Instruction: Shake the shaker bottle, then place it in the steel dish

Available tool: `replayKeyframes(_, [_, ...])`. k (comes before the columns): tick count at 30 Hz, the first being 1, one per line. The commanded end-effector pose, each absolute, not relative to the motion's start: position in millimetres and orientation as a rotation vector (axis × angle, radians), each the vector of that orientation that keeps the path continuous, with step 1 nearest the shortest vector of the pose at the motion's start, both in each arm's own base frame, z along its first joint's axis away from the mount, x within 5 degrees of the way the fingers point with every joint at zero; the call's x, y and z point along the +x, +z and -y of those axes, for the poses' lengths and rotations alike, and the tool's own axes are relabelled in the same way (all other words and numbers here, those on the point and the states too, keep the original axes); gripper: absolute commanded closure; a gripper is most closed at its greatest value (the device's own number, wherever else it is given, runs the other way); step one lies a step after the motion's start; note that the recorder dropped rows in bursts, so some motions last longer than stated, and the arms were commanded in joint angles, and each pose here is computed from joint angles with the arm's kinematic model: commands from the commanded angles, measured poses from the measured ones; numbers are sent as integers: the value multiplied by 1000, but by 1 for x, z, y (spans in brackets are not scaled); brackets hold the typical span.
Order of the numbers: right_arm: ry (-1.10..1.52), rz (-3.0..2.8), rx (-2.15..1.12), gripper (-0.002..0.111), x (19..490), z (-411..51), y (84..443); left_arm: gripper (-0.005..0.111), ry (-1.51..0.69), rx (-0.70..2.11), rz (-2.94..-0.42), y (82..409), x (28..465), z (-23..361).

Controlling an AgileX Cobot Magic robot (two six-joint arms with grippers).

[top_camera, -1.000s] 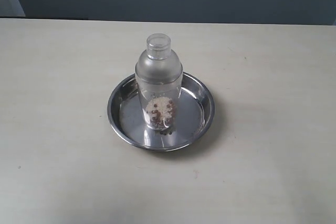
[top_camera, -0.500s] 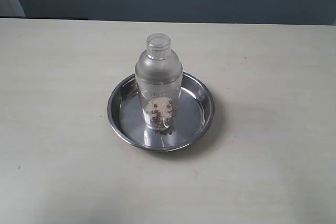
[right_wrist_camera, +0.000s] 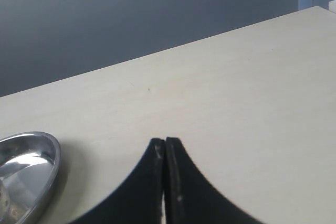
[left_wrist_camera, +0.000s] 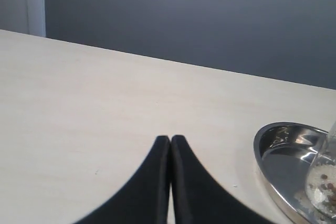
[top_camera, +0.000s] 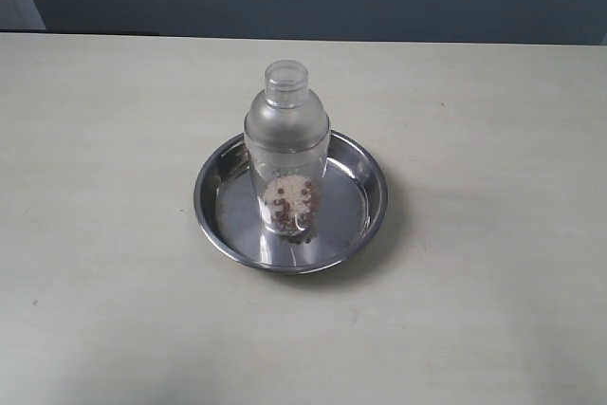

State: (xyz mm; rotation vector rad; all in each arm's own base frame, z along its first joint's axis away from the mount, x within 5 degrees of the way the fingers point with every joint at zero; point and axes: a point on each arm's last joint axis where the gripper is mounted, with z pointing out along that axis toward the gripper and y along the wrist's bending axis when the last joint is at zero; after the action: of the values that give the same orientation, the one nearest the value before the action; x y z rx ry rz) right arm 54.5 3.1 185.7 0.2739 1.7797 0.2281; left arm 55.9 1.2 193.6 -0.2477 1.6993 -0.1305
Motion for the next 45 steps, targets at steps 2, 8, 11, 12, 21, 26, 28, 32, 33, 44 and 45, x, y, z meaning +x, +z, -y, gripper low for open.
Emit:
replayKeyframes(2, [226,-1767,268,109,55,-3,186,106,-75,-215,-1700,192,56,-3])
replayKeyframes(8, [226,-1767,268,109,55,-3,186,106,-25,-180,-1703,192,55,-4])
replayKeyframes(11, [226,-1767,268,109,55,-3,186,106,10,-155,-1707,192,55,-5])
replayKeyframes(12, [226,-1767,268,109,55,-3,186,106,12,-153,-1707,192,55,-5])
replayKeyframes(21, [226,-1767,268,109,55,-3,186,106,12,-153,-1707,192,55,-5])
replayKeyframes(26, [226,-1767,268,109,55,-3,186,106,12,-153,-1707,192,55,-5])
replayKeyframes(28, [226,-1767,268,109,55,-3,186,106,12,-153,-1707,192,55,-5])
replayKeyframes(32, [226,-1767,268,109,55,-3,186,106,12,-153,-1707,192,55,-5])
replayKeyframes(33, [226,-1767,268,109,55,-3,186,106,12,-153,-1707,192,55,-5])
replayKeyframes(44, [226,-1767,268,109,55,-3,186,106,12,-153,-1707,192,55,-5])
replayKeyframes(45, [226,-1767,268,109,55,-3,186,106,12,-153,-1707,192,55,-5])
